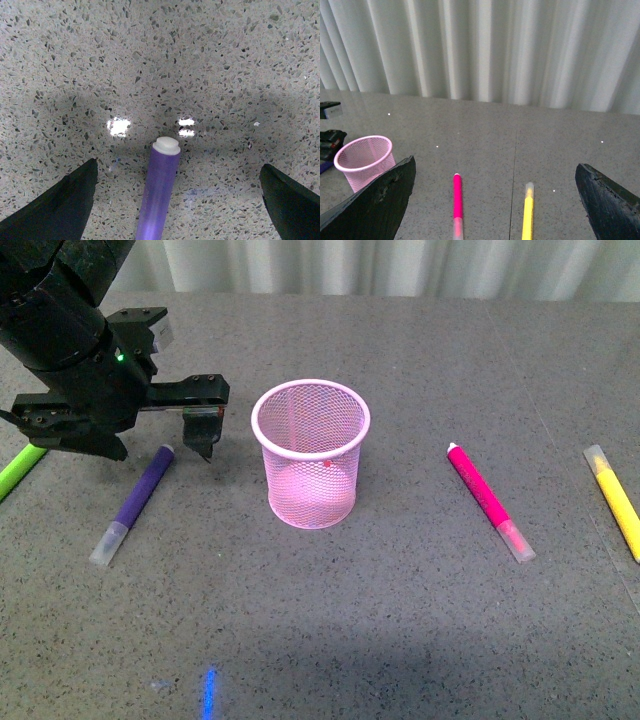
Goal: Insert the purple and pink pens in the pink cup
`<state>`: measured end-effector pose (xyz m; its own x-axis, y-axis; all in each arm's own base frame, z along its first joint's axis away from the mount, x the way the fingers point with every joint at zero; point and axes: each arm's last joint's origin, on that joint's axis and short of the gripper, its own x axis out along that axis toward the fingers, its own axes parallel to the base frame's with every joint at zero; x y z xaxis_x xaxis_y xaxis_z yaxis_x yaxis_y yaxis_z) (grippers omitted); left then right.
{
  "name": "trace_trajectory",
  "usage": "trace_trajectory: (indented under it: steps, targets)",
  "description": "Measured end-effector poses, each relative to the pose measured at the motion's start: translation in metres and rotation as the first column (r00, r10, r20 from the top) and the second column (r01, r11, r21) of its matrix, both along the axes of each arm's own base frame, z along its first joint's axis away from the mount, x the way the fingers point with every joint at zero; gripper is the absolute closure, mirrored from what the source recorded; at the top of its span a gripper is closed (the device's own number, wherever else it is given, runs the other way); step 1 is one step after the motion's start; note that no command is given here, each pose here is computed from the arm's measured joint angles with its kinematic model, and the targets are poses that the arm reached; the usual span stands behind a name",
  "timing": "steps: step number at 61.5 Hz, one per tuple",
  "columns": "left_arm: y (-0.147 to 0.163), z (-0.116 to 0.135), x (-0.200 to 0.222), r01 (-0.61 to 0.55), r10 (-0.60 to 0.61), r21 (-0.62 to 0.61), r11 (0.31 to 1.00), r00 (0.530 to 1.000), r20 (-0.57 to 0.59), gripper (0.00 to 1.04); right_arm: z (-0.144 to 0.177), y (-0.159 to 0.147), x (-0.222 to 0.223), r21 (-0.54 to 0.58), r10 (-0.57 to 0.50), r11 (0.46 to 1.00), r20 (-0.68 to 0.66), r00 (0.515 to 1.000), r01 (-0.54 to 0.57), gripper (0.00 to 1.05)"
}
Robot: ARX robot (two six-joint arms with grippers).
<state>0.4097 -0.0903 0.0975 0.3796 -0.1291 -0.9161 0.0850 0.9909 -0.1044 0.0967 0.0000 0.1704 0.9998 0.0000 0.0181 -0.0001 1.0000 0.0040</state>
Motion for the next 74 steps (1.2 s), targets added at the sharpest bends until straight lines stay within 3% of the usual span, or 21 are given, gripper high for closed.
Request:
trace_trajectory:
  steps: [32, 48, 61, 74]
  targets:
    - [0.012, -0.009, 0.013, 0.009, -0.01, 0.009, 1.0, 1.0, 0.003, 0.1, 0.0, 0.0, 0.0, 0.0, 0.0, 1.0, 0.0, 1.0, 0.0, 0.07]
    - [0.017, -0.01, 0.015, -0.003, 0.003, 0.008, 1.0, 1.0, 0.004, 0.49, 0.0, 0.0, 0.0, 0.0, 0.0, 1.0, 0.0, 1.0, 0.0, 0.07]
    - [0.016, -0.01, 0.015, -0.001, 0.001, 0.001, 1.0, 1.0, 0.001, 0.95, 0.0, 0.0, 0.0, 0.0, 0.0, 1.0, 0.0, 1.0, 0.0, 0.07]
    - [0.017, -0.01, 0.015, -0.003, 0.003, -0.006, 1.0, 1.0, 0.0, 0.98, 0.0, 0.0, 0.0, 0.0, 0.0, 1.0, 0.0, 1.0, 0.0, 0.07]
